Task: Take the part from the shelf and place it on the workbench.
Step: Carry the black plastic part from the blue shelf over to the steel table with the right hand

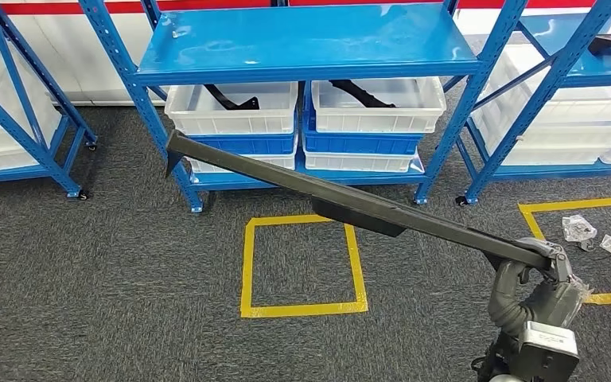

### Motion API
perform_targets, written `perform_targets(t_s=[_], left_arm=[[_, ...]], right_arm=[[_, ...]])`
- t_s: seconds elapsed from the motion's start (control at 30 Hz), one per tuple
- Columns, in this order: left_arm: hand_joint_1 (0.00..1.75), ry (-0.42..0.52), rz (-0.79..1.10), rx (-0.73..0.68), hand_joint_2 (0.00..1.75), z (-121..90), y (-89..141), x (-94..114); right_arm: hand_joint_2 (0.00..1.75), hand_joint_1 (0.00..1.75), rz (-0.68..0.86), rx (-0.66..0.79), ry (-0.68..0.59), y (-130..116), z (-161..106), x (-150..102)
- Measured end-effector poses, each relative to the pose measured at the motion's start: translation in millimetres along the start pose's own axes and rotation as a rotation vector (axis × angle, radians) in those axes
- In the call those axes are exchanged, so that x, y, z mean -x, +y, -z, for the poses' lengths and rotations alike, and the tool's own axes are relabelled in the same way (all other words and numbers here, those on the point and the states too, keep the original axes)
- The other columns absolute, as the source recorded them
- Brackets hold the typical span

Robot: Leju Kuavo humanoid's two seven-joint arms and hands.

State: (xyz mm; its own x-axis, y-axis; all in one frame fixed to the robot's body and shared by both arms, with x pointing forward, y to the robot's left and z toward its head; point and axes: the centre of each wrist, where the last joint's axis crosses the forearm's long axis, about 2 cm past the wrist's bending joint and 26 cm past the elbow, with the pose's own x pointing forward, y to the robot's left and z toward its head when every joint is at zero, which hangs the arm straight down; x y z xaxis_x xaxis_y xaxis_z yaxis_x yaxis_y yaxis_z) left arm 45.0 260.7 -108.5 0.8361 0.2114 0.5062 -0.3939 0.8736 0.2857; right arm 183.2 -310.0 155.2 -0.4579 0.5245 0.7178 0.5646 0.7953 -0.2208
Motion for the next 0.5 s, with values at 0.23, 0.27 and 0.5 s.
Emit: perform_targets(t_s=[0.23,0.27,0.5], left_arm=[[0.00,-0.016,0.016,0.012,1.75,0.8,-1.3,-2.9],[0.00,-0.018,0.018,0.012,1.75,1.2,-1.3,-3.5],[0.00,-0.029,0.035,0.014,1.75,1.5,-2.3,-5.3]], right_arm=[[1.75,1.75,-0.014,0.010,-0.013,-2.3,1.1,-1.4],[1.75,1.75,-0.015,0.011,-0.014,-2.5,1.1,-1.3],[1.75,1.75,-0.014,0.011,-0.016,-2.2,1.6,-1.6]])
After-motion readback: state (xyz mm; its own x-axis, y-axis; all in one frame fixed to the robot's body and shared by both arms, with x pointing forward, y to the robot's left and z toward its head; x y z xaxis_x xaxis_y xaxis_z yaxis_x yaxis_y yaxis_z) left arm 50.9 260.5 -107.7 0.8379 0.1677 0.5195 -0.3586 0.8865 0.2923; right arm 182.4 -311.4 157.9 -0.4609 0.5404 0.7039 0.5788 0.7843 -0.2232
